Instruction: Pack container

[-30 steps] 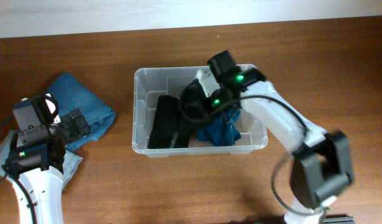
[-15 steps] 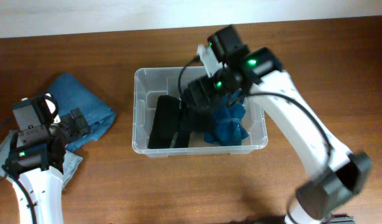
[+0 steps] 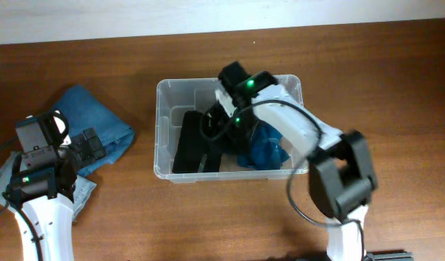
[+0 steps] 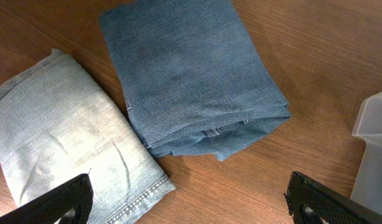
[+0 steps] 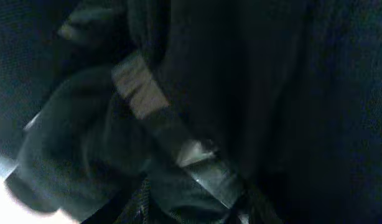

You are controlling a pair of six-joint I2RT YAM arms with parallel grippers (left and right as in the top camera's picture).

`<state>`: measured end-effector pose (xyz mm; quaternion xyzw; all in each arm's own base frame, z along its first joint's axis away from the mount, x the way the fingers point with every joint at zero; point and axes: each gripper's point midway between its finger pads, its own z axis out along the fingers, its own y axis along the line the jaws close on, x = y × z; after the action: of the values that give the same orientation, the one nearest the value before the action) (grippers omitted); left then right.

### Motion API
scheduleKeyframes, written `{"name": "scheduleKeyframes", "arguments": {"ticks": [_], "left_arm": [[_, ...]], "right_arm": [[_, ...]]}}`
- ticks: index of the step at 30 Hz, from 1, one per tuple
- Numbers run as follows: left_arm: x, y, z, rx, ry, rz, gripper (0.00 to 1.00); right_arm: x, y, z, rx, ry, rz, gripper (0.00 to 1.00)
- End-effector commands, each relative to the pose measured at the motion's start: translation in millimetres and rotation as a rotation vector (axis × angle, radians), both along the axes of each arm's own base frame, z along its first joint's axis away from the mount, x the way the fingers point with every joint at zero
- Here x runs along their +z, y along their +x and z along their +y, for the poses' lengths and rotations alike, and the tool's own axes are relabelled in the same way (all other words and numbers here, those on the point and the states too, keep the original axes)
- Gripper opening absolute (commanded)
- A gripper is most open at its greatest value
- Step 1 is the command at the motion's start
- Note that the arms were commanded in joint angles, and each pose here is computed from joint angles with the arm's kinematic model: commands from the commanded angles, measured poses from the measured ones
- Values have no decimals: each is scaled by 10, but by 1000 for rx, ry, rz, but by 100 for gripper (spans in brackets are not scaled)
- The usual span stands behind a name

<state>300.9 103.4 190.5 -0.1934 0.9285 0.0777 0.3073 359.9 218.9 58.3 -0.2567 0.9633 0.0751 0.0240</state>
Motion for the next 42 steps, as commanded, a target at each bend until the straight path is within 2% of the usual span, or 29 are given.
{"name": "scheduleKeyframes", "arguments": {"ticks": [1,4,7,11,13,15,18,21,29,36,39,41,42], "left_arm": [[38,-2,6,16,-15,-6,99],[13,-58,23,27,-21,14,99],[32,-178,170,125,-50,5,99],[8,-477,583,346,-94,3,99],[-42,-667,812,470,-127,8,99],[-109,-823,992,568,-184,3,99],[-282,-1005,1194,704,-312,-4,98],[-500,-1069,1286,752,-428,18,92],[-1323,-1172,1384,831,-599,230,90],[-1790,-1138,1526,809,-599,298,89],[-1915,-1001,1564,749,-617,265,89],[-1974,-848,1498,672,-676,225,89],[-1998,-786,1460,640,-705,208,83]], "right_arm": [[-237,-49,-23,4,-40,48,44],[-109,-17,-7,5,-28,24,49],[319,76,30,29,6,-59,54],[1149,196,47,43,74,-240,69],[1562,202,13,36,117,-327,80],[1854,175,-64,21,146,-388,86],[2037,76,-180,6,155,-408,87],[2004,-19,-267,-1,133,-368,85],[1911,-56,-379,-16,82,-332,81],[1895,-84,-403,-17,72,-320,81],[1895,-84,-402,-17,72,-319,81],[1893,-86,-403,-17,72,-318,80],[1895,-86,-403,-18,72,-319,79]]}}
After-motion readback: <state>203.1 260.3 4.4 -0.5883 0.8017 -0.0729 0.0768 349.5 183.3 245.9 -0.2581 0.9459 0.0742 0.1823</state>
